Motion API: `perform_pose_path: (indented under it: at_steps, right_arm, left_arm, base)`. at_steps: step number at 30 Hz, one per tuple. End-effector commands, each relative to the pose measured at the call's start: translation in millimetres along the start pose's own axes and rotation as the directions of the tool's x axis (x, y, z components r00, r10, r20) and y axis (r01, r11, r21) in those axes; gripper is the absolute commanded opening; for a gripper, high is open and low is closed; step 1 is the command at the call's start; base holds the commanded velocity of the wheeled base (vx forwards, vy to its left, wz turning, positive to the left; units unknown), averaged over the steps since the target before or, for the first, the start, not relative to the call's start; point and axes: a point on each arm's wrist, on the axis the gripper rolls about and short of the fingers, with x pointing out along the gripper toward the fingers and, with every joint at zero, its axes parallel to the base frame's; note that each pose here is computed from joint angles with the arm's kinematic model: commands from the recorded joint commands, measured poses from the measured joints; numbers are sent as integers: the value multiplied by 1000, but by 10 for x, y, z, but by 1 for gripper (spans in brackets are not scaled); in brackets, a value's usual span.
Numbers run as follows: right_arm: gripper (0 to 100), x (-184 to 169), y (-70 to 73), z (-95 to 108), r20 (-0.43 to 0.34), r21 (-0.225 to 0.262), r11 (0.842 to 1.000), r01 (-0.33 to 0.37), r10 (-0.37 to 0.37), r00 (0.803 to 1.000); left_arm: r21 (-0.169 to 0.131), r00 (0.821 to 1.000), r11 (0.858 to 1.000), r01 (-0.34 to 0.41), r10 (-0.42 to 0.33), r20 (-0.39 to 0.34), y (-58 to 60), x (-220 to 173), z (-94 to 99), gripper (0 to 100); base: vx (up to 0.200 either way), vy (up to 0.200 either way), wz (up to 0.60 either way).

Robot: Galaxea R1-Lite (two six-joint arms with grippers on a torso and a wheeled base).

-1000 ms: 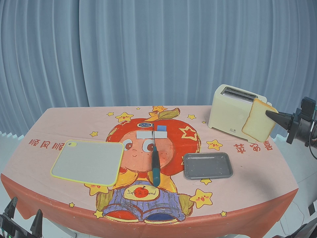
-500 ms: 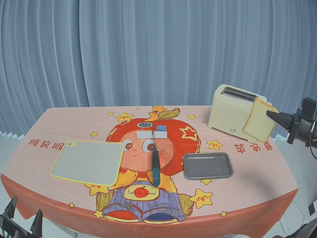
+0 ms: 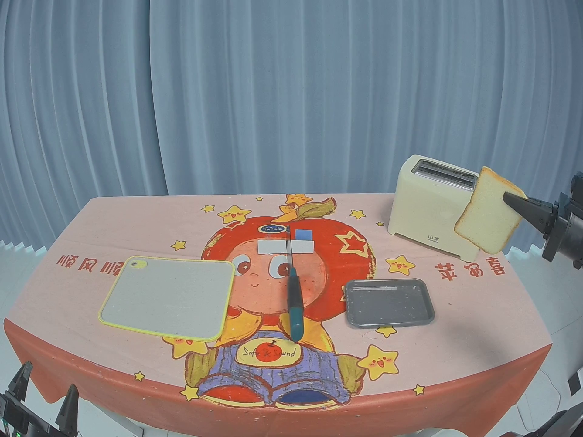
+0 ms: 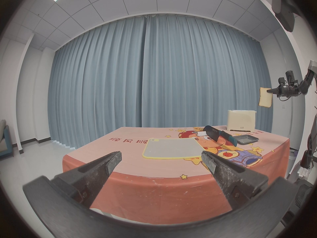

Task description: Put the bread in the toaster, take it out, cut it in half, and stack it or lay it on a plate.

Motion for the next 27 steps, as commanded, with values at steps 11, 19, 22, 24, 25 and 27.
perform_pose_path:
  at_steps: [11,19,22,24,25,27]
  right_arm:
    - [0,-63,80,-92,-16,3,1000,-20,20,1000]
    - [0,-16,152,-144,-35,8,1000,-28,29,999]
    - [0,-21,158,-139,-33,6,1000,-30,30,999]
    - [0,-15,172,-144,-35,7,999,-39,39,999]
    - [0,-11,182,-145,-35,6,999,-45,45,998]
    - [0,-8,189,-150,-37,7,999,-50,50,998]
  left_arm:
    - [-9,1000,1000,-2,2,-18,0,13,-49,100]
    - [-9,1000,1000,-2,2,-18,0,13,-49,100]
    - [-8,1000,1000,-2,2,-18,0,13,-49,100]
    - [-6,1000,1000,-2,2,-18,0,13,-49,100]
    - [-5,1000,1000,-2,2,-18,0,13,-49,100]
    - [-3,1000,1000,-2,2,-18,0,13,-49,100]
  base:
    - [0,200,0]
    - [0,200,0]
    - [-133,200,0]
    - [-200,100,0]
    - [-200,0,0]
    - [-200,0,0]
